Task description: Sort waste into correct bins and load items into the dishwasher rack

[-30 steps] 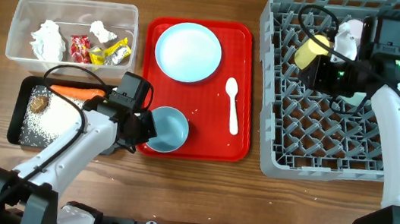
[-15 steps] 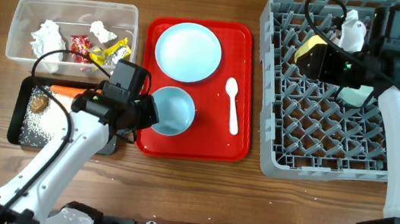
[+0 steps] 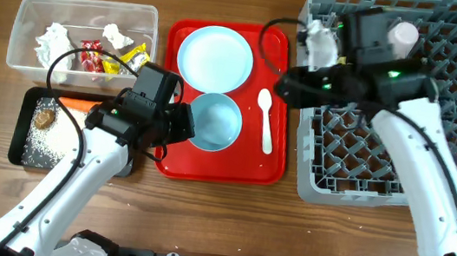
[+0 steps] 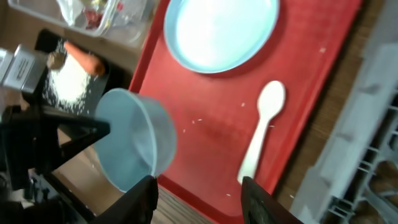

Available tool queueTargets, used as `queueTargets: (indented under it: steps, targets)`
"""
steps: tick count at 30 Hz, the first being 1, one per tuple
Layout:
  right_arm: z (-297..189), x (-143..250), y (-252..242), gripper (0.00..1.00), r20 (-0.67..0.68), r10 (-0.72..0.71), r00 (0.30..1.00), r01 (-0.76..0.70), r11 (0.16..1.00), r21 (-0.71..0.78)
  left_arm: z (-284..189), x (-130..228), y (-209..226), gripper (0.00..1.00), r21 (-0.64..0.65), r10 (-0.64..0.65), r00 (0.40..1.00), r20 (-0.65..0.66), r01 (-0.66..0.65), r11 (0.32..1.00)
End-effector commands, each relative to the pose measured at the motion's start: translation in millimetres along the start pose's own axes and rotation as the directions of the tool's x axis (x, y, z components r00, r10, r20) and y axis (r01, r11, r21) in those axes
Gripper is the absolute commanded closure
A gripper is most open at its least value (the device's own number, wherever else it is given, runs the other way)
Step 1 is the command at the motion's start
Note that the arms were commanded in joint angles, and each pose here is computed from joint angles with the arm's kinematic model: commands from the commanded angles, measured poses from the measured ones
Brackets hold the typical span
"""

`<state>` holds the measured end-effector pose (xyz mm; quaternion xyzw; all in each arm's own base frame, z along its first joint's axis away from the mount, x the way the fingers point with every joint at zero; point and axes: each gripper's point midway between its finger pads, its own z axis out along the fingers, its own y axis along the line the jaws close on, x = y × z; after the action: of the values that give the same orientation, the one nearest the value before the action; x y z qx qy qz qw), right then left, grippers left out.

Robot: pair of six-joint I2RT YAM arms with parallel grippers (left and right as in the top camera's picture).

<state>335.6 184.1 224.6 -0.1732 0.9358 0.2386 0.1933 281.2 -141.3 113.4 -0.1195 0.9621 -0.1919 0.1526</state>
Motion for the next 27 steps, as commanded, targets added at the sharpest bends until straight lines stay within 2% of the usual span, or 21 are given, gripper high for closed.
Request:
queueTargets:
  steps: [1, 13, 19, 27]
  targets:
    - [13.0, 5.8, 10.8, 0.54, -0.030, -0.068, 0.997, 0.070, 0.996, 0.060, -9.4, -6.4, -11.6, 0.96, 0.038, 0.013, 1.000, 0.026, -0.014, 0.999]
    - [100.9, 42.2, 42.6, 0.54, -0.250, -0.153, 0.956, 0.159, 0.987, 0.001, -9.4, -6.6, -11.5, 0.96, 0.037, 0.012, 1.000, 0.026, -0.013, 0.999]
    - [120.2, 51.0, 40.5, 0.55, -0.295, -0.152, 0.943, 0.160, 0.987, 0.003, -9.4, -6.5, -11.4, 0.96, 0.037, 0.013, 1.000, 0.026, -0.014, 0.999]
    - [121.2, 50.3, 37.2, 0.83, -0.295, -0.150, 0.944, 0.164, 0.986, 0.020, -9.4, -6.2, -11.3, 0.96, 0.037, 0.013, 1.000, 0.024, -0.013, 0.999]
